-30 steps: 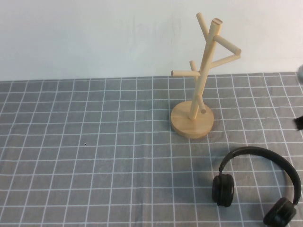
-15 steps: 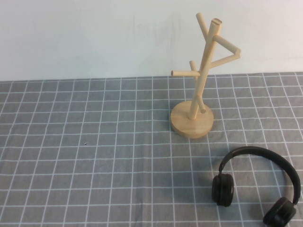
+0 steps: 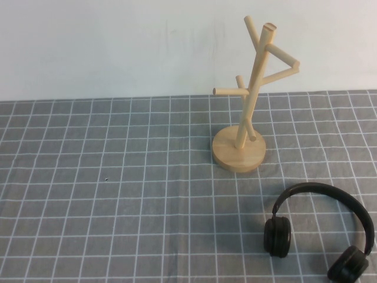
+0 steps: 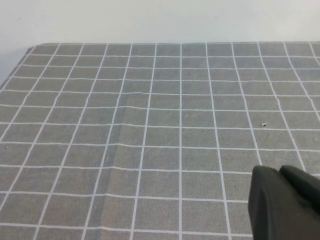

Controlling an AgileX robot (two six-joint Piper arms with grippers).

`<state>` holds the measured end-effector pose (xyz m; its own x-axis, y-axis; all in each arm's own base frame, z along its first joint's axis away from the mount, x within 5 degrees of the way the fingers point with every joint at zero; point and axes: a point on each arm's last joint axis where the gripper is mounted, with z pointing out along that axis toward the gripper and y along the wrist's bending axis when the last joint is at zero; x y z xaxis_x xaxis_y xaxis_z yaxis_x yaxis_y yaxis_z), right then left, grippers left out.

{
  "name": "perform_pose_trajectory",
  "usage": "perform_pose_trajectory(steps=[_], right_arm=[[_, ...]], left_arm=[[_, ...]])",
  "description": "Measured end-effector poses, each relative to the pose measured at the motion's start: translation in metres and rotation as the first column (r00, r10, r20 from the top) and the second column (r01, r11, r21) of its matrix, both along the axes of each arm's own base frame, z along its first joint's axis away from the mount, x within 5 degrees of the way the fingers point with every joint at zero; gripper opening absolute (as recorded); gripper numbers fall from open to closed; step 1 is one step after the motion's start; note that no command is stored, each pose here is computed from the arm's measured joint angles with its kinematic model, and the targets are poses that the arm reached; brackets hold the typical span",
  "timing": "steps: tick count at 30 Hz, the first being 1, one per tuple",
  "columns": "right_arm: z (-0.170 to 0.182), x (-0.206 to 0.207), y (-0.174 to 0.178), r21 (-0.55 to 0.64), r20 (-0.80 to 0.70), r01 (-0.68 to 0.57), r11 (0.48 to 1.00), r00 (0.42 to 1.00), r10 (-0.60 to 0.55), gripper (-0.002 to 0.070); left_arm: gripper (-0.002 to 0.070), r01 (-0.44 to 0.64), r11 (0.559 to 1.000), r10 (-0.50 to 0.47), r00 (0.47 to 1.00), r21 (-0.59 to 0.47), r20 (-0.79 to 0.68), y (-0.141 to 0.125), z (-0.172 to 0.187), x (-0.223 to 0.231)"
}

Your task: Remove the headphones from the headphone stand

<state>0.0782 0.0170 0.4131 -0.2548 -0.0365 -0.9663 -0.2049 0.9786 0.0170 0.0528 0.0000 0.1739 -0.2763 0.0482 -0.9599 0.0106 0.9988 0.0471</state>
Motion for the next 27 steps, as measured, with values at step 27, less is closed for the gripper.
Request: perform_pose_trajectory(steps=[27], right_arm=[[-0.135, -0.045, -0.023, -0.059, 0.073, 0.259, 0.964, 0.964, -0.255, -0.0006]], left_arm=[[-0.0004, 0.0, 1.0, 0.0, 1.0, 0.0, 0.0, 0.0, 0.0, 0.0]])
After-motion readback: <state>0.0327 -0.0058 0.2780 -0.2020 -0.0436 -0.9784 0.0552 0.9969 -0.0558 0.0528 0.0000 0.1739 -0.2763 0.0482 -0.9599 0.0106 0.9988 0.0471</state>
